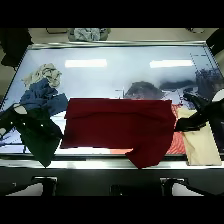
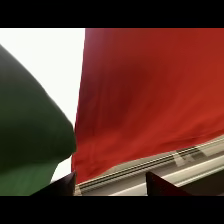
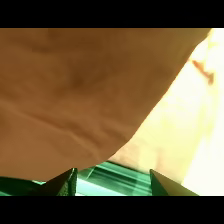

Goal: Fold the shirts.

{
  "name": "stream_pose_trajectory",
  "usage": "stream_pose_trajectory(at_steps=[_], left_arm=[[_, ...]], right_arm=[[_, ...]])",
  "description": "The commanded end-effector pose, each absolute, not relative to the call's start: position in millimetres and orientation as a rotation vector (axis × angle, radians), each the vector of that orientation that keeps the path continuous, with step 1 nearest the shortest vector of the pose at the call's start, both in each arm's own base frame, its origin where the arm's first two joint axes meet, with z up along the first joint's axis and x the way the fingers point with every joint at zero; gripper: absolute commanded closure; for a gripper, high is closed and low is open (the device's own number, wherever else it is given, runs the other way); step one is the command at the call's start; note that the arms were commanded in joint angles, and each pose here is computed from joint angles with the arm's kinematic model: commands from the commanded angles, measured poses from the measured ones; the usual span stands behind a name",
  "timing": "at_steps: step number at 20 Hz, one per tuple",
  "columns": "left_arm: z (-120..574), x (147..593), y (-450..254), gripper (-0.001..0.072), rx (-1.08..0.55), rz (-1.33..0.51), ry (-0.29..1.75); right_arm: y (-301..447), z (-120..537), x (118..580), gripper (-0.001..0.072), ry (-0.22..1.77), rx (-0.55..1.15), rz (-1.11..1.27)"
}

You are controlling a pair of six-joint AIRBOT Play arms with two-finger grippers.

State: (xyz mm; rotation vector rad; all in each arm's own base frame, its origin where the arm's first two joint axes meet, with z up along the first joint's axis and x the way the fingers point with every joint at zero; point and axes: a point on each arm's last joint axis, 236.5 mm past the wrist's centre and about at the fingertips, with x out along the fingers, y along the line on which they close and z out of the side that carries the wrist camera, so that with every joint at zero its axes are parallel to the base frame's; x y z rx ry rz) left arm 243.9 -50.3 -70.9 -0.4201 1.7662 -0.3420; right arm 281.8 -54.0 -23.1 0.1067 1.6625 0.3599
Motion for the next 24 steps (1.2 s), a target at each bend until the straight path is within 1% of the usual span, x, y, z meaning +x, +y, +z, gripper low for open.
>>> stream_pose_trajectory(at_steps=[1,7,8,9,10,11,12,13,14,16,17,19,21,23,24], left_arm=[[-91,222,-53,0.0192,-0.427,-0.318,1.765],[-103,225,-54,0.0194,-0.405,-0.296,1.733],[-105,226,-55,0.0219,-0.399,-0.295,1.728],[-106,226,-57,0.0266,-0.392,-0.297,1.727],[-109,224,-59,0.029,-0.385,-0.296,1.729],[-112,224,-61,0.0432,-0.383,-0.29,1.727],[-114,225,-62,0.0612,-0.389,-0.272,1.721],[-114,227,-63,0.0684,-0.386,-0.27,1.714],[-114,229,-63,0.0684,-0.384,-0.269,1.705],[-114,230,-63,0.0685,-0.384,-0.269,1.701],[-113,229,-63,0.0685,-0.384,-0.27,1.702],[-112,230,-63,0.0685,-0.382,-0.271,1.697],[-110,231,-63,0.0685,-0.378,-0.273,1.687],[-108,232,-63,0.0685,-0.375,-0.274,1.678],[-107,232,-62,0.0685,-0.374,-0.274,1.675]], right_arm=[[-50,-29,269,0.0154,1.677,0.111,0.367],[-50,-29,268,0.0154,1.678,0.107,0.37],[-51,-29,267,0.0154,1.683,0.105,0.369],[-52,-29,266,0.0154,1.687,0.1,0.365],[-53,-29,264,0.0154,1.687,0.095,0.362],[-52,-29,261,0.0151,1.684,0.093,0.361],[-49,-31,254,0.0149,1.689,0.092,0.368],[-45,-36,243,0.0141,1.701,0.092,0.382],[-39,-44,228,0.0108,1.72,0.099,0.395],[-24,-65,197,0.0105,1.753,0.131,0.415],[-7,-71,187,0.0105,1.733,0.167,0.471],[9,-84,175,0.0105,1.702,0.209,0.48],[12,-97,167,0.0105,1.691,0.216,0.46],[18,-103,174,0.0115,1.647,0.25,0.445],[20,-106,180,0.0152,1.621,0.264,0.433]])
